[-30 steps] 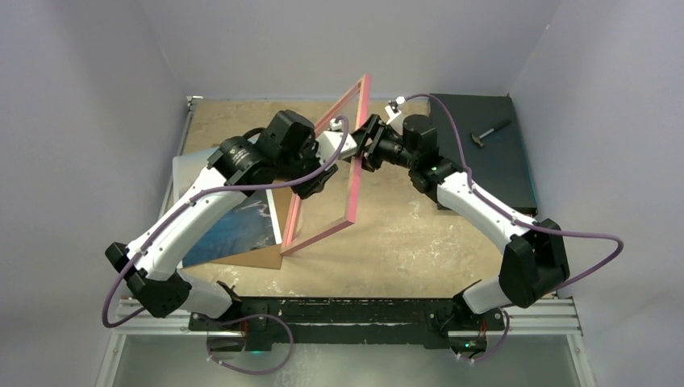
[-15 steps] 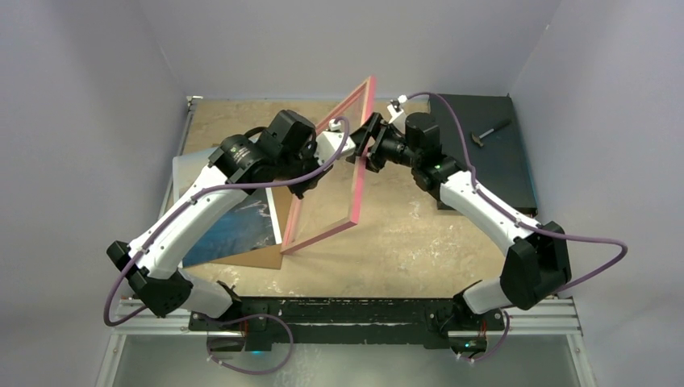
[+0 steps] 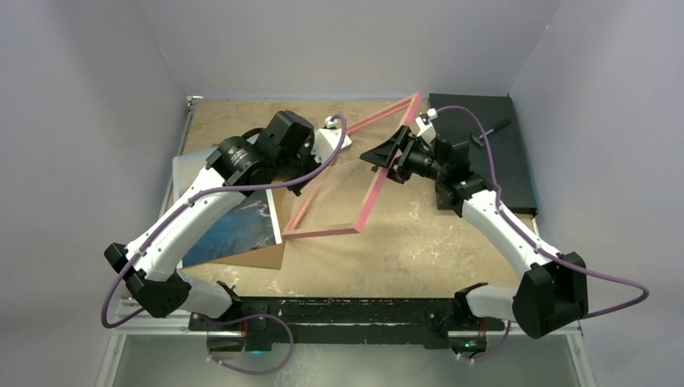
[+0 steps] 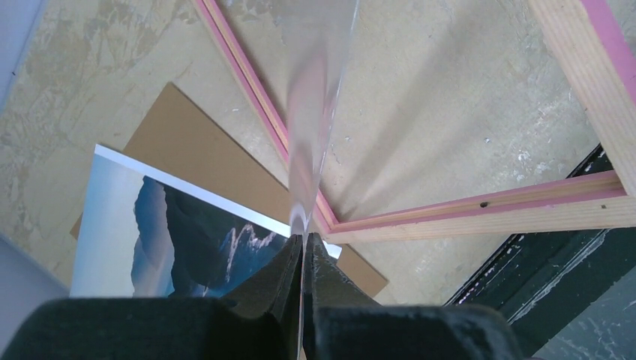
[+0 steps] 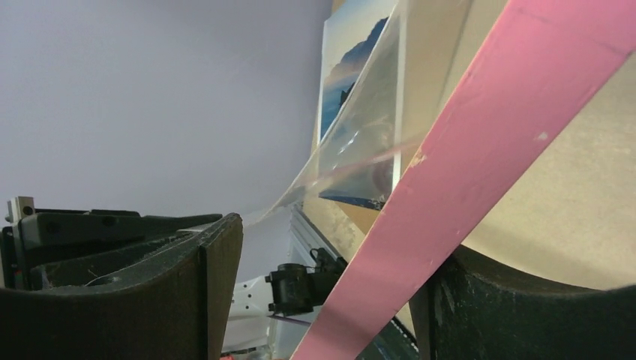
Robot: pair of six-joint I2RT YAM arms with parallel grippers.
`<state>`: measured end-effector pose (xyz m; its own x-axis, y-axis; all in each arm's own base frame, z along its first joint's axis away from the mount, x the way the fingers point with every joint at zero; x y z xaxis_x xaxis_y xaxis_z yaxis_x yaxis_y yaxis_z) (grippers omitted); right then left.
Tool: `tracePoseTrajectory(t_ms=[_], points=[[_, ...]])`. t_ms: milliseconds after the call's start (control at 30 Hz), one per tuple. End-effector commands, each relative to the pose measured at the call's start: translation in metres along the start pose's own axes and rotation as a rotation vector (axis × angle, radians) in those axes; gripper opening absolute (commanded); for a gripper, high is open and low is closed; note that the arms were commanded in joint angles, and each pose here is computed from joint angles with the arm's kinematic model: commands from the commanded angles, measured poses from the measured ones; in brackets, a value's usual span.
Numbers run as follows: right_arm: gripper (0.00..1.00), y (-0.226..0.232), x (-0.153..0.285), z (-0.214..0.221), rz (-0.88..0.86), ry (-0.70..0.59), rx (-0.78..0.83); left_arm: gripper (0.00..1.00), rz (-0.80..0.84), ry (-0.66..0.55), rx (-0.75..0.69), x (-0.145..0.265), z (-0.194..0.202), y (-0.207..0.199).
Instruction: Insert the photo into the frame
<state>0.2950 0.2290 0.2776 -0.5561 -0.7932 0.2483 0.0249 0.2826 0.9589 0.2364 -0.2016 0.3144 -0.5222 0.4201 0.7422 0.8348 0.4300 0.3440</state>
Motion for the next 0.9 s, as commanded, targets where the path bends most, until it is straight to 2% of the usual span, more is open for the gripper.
tracePoseTrajectory(t_ms=[0,133,233,433,667,867], points=[[0.73,-0.027,0.012,0.001,0.047,0.002,0.057,0.00,-0.120,-0.097,0.038,0.025,-0.012,0.018],[0.71,-0.048,0.018,0.004,0.110,0.004,0.068,0.00,-0.104,-0.139,0.043,0.025,-0.021,0.017],[0.84,-0.052,0.020,0.008,0.117,0.027,0.096,0.00,-0.085,-0.129,0.045,0.017,-0.022,0.015],[0.98,-0.044,0.020,0.012,0.068,0.070,0.093,0.00,-0.082,-0.119,0.049,0.011,-0.022,0.015],[0.99,-0.031,0.022,0.017,-0.054,0.105,0.057,0.00,-0.077,-0.115,0.056,0.012,-0.020,0.013],[0.99,-0.023,0.022,0.013,-0.079,0.090,0.071,0.00,-0.073,-0.121,0.065,0.013,-0.021,0.012]])
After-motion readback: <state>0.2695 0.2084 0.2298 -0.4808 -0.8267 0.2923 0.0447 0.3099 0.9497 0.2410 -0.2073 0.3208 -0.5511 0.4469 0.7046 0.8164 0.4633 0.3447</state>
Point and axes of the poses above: each gripper's point midway between its finger pads, its own x axis back along the fingers, its own y axis along the line the jaws close on, z = x × y, the point moved 3 cm from there along x, back along the fingers, and after that the axes turned 13 degrees about -x, right-handed, at the moved point
